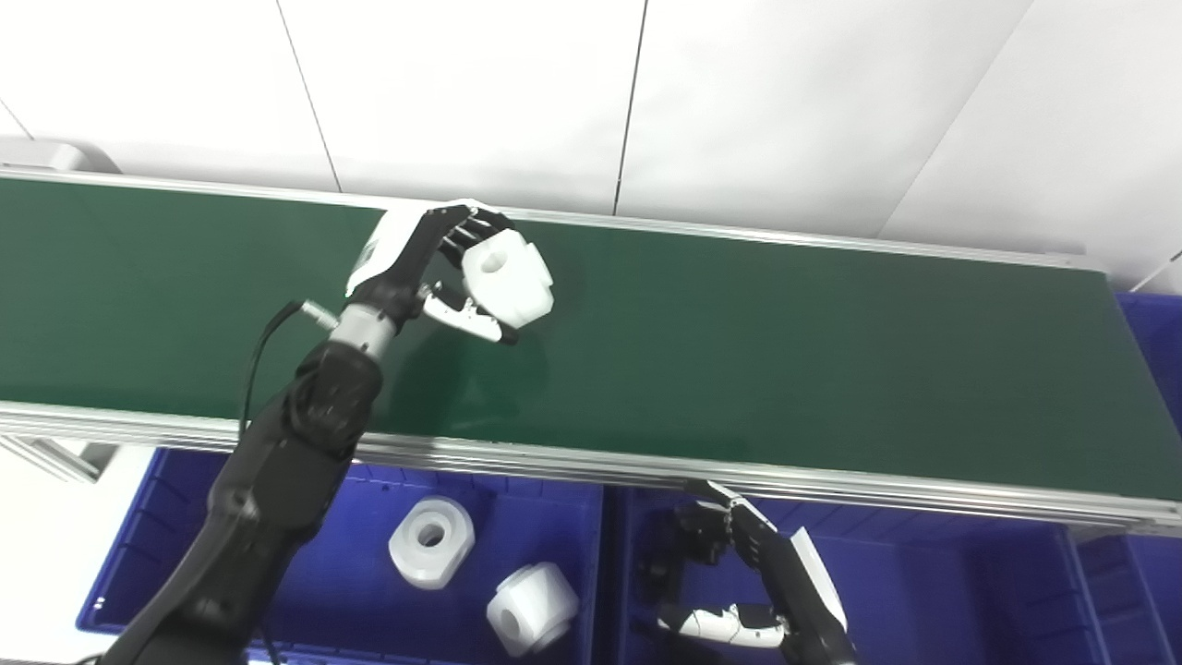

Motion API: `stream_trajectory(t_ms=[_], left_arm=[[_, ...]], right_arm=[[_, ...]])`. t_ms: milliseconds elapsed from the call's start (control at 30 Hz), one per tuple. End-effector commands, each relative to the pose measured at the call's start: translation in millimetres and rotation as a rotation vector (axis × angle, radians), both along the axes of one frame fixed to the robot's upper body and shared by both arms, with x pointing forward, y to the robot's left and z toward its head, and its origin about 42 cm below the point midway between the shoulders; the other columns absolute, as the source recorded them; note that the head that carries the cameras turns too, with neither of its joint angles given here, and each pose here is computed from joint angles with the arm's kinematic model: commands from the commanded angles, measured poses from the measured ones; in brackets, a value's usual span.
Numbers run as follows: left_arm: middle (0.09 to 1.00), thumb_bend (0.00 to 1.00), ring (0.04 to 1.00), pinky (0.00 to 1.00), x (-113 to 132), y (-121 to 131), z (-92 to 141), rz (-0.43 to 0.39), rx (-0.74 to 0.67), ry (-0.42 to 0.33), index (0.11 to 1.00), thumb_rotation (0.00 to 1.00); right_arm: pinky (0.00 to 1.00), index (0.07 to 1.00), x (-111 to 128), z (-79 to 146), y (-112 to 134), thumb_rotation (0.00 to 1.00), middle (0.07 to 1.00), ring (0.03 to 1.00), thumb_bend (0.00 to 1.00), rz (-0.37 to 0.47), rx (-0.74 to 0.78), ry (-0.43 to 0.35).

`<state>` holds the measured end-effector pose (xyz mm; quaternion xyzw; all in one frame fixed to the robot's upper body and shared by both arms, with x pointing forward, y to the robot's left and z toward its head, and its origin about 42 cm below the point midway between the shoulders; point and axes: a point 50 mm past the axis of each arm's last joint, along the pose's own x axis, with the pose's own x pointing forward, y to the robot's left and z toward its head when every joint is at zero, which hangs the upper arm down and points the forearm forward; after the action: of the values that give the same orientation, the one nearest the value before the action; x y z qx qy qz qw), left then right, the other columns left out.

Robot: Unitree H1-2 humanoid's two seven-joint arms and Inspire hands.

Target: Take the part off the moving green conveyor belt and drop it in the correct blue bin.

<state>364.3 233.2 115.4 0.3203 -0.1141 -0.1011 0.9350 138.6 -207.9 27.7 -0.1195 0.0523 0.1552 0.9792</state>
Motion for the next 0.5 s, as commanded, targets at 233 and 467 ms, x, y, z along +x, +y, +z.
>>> stream_trajectory(t_ms=[233, 467], left_arm=[[0.477, 0.52, 0.526, 0.47, -70.1, 25.2, -6.8, -0.116, -0.055, -0.054, 0.514, 0.0], [0.481, 0.52, 0.529, 0.47, -131.0, 22.9, -38.0, -0.183, -0.011, 0.014, 0.51, 0.0]], right_arm=[[0.75, 0.842, -0.4, 18.4, 2.4, 0.27, 0.76, 0.748, 0.87, 0.004, 0.011, -0.092], [0.72, 0.838, -1.2, 21.3, -0.3, 0.28, 0.759, 0.741, 0.88, -0.001, 0.002, -0.083]])
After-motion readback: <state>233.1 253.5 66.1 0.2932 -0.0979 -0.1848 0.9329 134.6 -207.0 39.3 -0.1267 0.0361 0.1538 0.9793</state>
